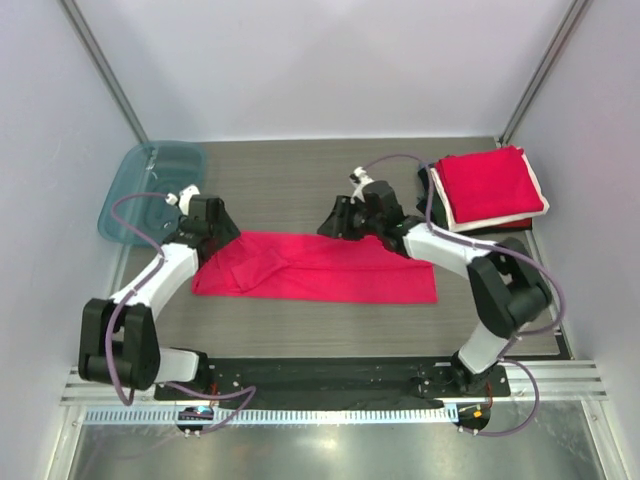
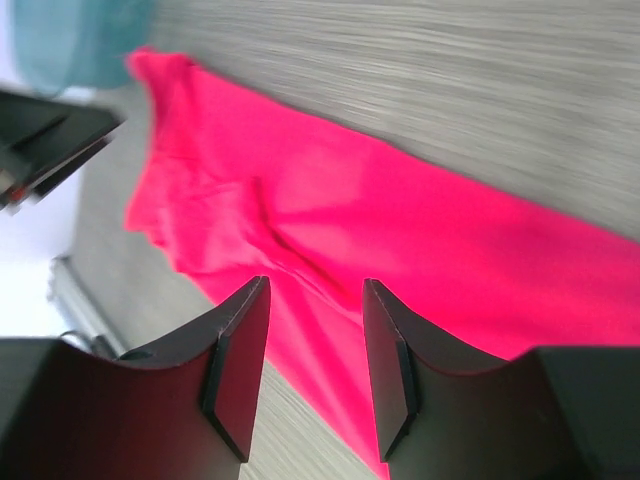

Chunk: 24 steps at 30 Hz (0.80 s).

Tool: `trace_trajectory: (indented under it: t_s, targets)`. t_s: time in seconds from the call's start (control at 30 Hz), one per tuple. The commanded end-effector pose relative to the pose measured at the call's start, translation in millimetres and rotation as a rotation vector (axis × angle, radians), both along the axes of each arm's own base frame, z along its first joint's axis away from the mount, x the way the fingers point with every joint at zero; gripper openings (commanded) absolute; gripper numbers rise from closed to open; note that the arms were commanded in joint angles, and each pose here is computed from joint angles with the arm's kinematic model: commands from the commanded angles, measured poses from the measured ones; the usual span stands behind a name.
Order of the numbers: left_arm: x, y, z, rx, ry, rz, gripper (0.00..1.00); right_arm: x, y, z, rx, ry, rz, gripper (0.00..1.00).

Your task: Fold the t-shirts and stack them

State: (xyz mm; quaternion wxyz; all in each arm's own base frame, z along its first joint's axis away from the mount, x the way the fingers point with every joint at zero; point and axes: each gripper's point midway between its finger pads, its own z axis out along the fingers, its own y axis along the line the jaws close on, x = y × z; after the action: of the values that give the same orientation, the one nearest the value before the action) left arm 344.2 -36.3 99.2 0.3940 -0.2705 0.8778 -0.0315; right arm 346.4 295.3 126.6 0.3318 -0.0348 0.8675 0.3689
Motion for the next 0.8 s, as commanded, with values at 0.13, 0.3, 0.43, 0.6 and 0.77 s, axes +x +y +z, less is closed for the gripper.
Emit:
trace_trajectory:
  t_s: [0.13,0.3,0.43,0.6,0.77]
  targets:
    - [53,0,7,-0.008,-0.048,-0.011,0.55,10,106,22,0.217,-0.05,0.235,0.49]
    - [63,2,-15,0.027,0.017,-0.021,0.57,8,150,2,0.164,-0.035,0.309,0.5]
    - [68,7,-27,0.047,0.057,-0.025,0.52,5,168,-22,0.148,0.011,0.328,0.51]
    - [67,18,-40,0.04,0.109,0.004,0.36,1,180,-49,0.074,0.021,0.334,0.51]
    - [68,24,-54,0.051,0.147,0.003,0.24,1,177,-54,0.057,0.014,0.323,0.51]
